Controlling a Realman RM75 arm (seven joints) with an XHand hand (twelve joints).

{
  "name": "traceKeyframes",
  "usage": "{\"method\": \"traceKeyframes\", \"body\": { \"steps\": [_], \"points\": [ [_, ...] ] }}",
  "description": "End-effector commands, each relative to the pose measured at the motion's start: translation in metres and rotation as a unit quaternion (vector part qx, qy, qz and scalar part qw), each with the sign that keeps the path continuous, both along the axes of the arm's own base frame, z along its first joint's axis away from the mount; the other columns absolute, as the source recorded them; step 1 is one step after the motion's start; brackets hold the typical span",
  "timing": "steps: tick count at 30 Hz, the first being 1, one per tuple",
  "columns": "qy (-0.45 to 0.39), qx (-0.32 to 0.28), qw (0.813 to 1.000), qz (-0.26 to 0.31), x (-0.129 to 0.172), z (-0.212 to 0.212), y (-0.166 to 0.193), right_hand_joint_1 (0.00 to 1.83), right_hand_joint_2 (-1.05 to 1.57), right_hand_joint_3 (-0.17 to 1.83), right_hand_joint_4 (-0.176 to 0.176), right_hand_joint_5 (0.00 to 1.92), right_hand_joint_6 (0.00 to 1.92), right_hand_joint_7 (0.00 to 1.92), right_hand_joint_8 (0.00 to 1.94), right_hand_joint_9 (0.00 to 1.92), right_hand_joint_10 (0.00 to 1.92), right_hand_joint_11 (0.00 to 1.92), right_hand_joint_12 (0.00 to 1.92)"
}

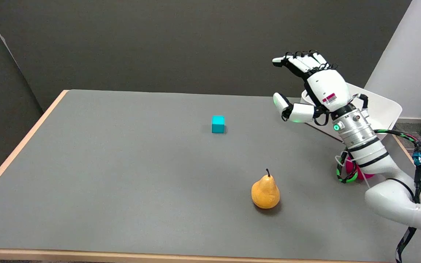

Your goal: Pick up the cube.

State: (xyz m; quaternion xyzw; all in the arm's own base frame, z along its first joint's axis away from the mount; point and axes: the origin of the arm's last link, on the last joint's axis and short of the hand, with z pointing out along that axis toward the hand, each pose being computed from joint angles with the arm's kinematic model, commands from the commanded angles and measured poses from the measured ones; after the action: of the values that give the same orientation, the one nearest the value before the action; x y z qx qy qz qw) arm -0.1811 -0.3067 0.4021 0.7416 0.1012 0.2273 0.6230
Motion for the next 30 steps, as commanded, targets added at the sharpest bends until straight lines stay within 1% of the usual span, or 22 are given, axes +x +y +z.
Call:
{"method": "traceKeyframes", "body": {
  "steps": [1,6,9,11,15,17,19,21,24,26,27,30],
  "points": [
    [0.015,0.006,1.0,-0.006,0.0,-0.002,-0.001,0.32,0.68,0.95,0.157,0.26,0.56,0.34,0.39,0.27,0.65,0.1,1.17],
    [0.026,0.026,0.999,-0.024,0.002,-0.011,-0.007,0.32,0.68,0.95,0.156,0.26,0.56,0.34,0.39,0.27,0.65,0.1,1.17],
    [0.042,0.044,0.998,-0.027,0.011,-0.021,-0.013,0.32,0.67,0.96,0.156,0.26,0.56,0.34,0.39,0.27,0.65,0.1,1.17],
    [0.063,0.055,0.996,-0.031,0.017,-0.031,-0.018,0.33,0.67,0.96,0.156,0.26,0.56,0.34,0.39,0.27,0.65,0.1,1.17],
    [0.089,0.067,0.992,-0.053,0.017,-0.049,-0.033,0.35,0.65,0.96,0.151,0.26,0.56,0.34,0.38,0.27,0.65,0.09,1.17],
    [0.091,0.075,0.991,-0.07,0.014,-0.06,-0.043,0.37,0.64,0.96,0.143,0.26,0.55,0.34,0.38,0.26,0.64,0.09,1.17],
    [0.095,0.078,0.987,-0.1,0.006,-0.075,-0.057,0.38,0.64,0.95,0.137,0.26,0.54,0.33,0.37,0.26,0.65,0.09,1.17],
    [0.105,0.078,0.985,-0.114,0.002,-0.086,-0.068,0.38,0.63,0.96,0.128,0.25,0.53,0.33,0.37,0.25,0.65,0.09,1.16],
    [0.132,0.072,0.98,-0.129,-0.008,-0.102,-0.089,0.35,0.61,1.0,0.12,0.24,0.53,0.3,0.38,0.24,0.65,0.1,1.1],
    [0.137,0.068,0.978,-0.14,-0.014,-0.11,-0.1,0.38,0.63,0.95,0.116,0.24,0.51,0.31,0.36,0.23,0.64,0.08,1.13],
    [0.138,0.064,0.977,-0.151,-0.022,-0.113,-0.106,0.4,0.64,0.91,0.114,0.25,0.49,0.31,0.34,0.23,0.64,0.07,1.15],
    [0.14,0.057,0.974,-0.167,-0.036,-0.117,-0.115,0.42,0.64,0.91,0.106,0.24,0.48,0.3,0.33,0.22,0.63,0.06,1.15]
  ]
}}
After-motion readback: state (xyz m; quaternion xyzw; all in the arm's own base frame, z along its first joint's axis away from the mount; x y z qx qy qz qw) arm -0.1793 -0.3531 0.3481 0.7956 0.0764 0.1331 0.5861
